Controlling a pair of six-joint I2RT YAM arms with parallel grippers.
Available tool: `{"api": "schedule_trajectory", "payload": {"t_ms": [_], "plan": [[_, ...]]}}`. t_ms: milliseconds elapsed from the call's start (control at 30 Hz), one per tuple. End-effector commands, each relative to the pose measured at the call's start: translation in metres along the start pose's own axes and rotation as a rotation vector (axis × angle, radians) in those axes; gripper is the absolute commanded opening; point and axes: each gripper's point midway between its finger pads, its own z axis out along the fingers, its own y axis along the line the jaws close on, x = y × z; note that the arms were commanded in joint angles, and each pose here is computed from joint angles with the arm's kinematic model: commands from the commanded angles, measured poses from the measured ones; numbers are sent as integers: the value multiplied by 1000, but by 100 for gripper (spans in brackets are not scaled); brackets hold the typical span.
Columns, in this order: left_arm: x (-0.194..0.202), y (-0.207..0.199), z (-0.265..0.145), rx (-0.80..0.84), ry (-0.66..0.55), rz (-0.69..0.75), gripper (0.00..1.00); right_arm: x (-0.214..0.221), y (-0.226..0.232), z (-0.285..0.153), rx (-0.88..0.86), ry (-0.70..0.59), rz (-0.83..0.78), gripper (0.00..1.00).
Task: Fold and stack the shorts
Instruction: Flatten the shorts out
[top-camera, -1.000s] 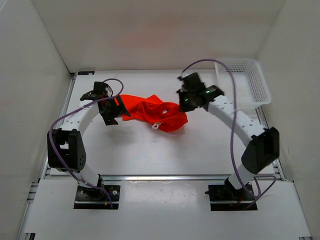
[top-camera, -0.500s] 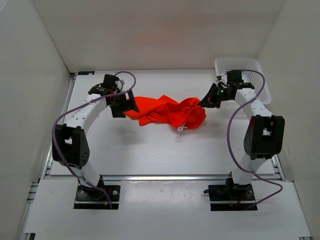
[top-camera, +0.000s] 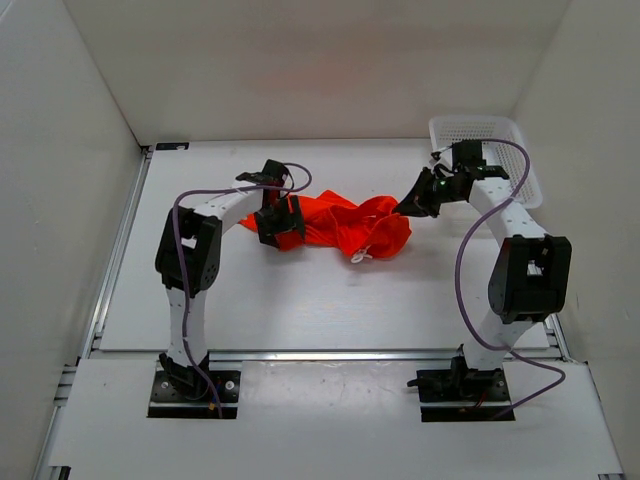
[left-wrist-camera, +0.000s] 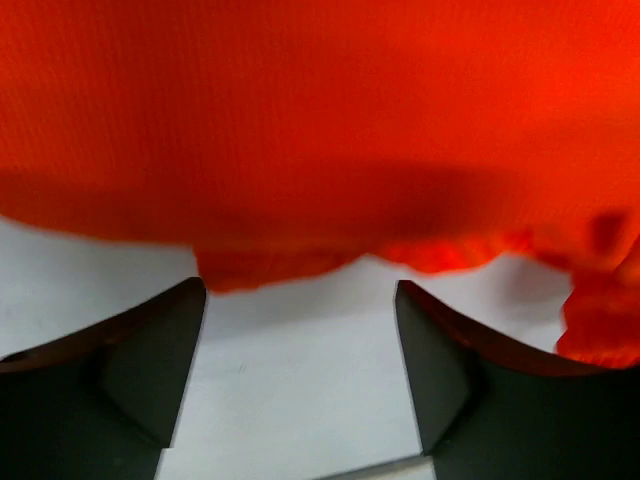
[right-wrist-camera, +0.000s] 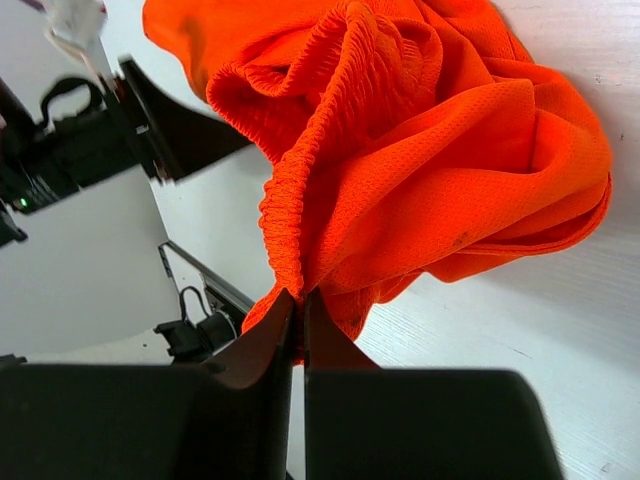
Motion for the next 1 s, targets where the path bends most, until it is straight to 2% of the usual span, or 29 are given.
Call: {"api": "schedule_trajectory", "payload": {"t_ms": [0,67,100,133,167,267,467,600,767,967], "plan": [[-35,-10,1,-1,-93,-18,83,0,25,-22,-40,-33,-70,0],[-36,-14,13,14,-64,-19,47,2,24,-22,-37,-27,-64,0],[-37,-14,15,13,-64,-6,23,2,26,-25,-40,-33,-81,0],[-40,-16,13,19,-73,5,10,4,25,-25,-37,-26,-74,0],[-37,-16,12,24,-56,13,10,6,27,-23,-38,-20,-89,0],[-53,-5,-15,22,-121,11,10,9,26,-21,-28,-12,-99,0],[-125,31,-138,85,-384,-54,10,5,64,-19,-68,-11,-186,0],[-156,51,-221,101,-535,-82,10,-9,96,-27,-100,-53,-240,0],[-162,64,-307,121,-673,-97,10,-25,137,-47,-162,-116,-286,0],[-133,76,-391,150,-831,-89,10,0,150,-82,-163,-124,-323,0]]}}
